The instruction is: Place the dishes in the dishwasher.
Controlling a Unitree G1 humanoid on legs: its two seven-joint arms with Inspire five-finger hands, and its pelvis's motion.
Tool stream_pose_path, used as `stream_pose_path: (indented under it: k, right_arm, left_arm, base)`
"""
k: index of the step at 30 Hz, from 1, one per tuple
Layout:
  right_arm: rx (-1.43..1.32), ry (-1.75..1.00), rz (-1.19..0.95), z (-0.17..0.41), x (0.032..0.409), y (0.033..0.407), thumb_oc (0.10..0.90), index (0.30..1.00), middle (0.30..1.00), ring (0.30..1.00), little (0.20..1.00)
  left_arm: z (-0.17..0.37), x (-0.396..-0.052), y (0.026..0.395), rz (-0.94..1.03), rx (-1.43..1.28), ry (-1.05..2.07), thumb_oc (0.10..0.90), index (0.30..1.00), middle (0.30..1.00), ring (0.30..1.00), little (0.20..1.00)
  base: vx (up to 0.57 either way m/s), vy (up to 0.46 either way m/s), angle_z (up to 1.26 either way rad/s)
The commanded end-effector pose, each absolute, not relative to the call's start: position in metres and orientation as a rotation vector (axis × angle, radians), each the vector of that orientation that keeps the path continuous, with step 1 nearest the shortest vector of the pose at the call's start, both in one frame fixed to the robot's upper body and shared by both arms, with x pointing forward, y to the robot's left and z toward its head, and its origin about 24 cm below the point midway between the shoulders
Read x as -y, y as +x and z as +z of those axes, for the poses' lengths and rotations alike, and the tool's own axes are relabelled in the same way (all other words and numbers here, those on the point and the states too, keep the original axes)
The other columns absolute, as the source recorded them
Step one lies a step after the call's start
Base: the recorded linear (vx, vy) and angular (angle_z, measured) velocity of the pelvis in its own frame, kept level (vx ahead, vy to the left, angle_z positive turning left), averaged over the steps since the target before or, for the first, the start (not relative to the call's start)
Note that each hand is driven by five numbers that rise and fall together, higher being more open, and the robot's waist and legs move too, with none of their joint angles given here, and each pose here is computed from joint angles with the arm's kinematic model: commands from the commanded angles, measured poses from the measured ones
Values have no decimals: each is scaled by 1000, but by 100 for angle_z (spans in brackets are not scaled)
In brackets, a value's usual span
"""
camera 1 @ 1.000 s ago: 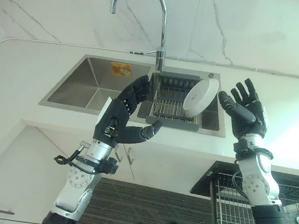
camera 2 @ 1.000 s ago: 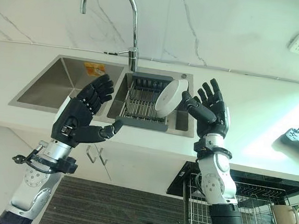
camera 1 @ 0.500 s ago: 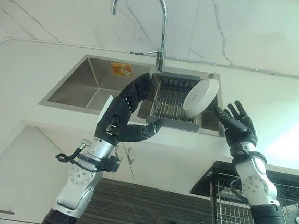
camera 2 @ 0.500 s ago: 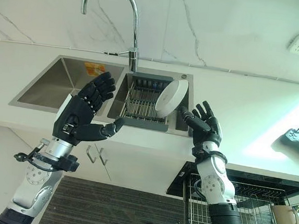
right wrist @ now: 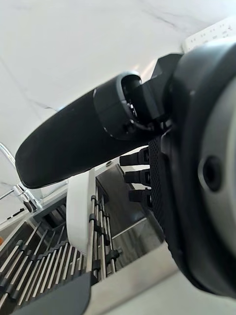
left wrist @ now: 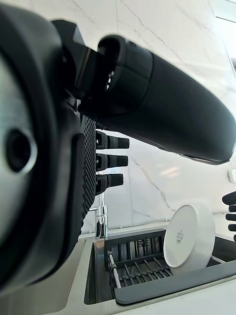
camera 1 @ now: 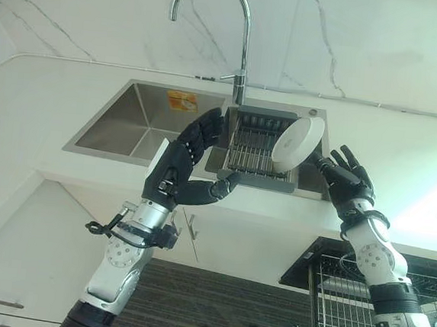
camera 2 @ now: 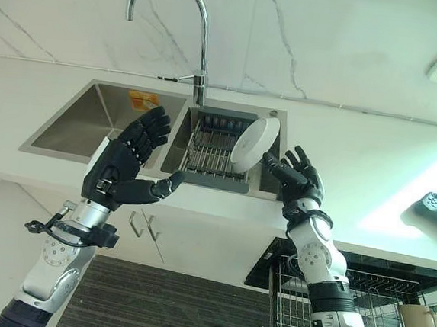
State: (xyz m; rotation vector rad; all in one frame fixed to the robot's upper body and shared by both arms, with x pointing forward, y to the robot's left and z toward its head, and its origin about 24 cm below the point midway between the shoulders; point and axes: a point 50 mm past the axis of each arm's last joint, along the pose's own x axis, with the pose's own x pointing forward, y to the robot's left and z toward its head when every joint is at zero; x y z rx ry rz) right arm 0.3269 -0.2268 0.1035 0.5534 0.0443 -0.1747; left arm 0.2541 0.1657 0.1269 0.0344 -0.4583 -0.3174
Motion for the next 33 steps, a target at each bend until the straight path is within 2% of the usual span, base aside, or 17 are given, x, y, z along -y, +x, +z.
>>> stream_pose_path:
  k: [1,33]
  right_arm:
    - [147,588,-120,158,232,343,800,900,900,900,900]
    - [66,480,-146,171,255,366,800,900,900,900,900]
  left_arm:
    - [166,-160,252,-366,660,47,800,900,900,900,900]
    - [164,-161,253,-384,634,51,800,900,900,900,900]
  base:
    - [0,0,0]
    - [2,4,3]
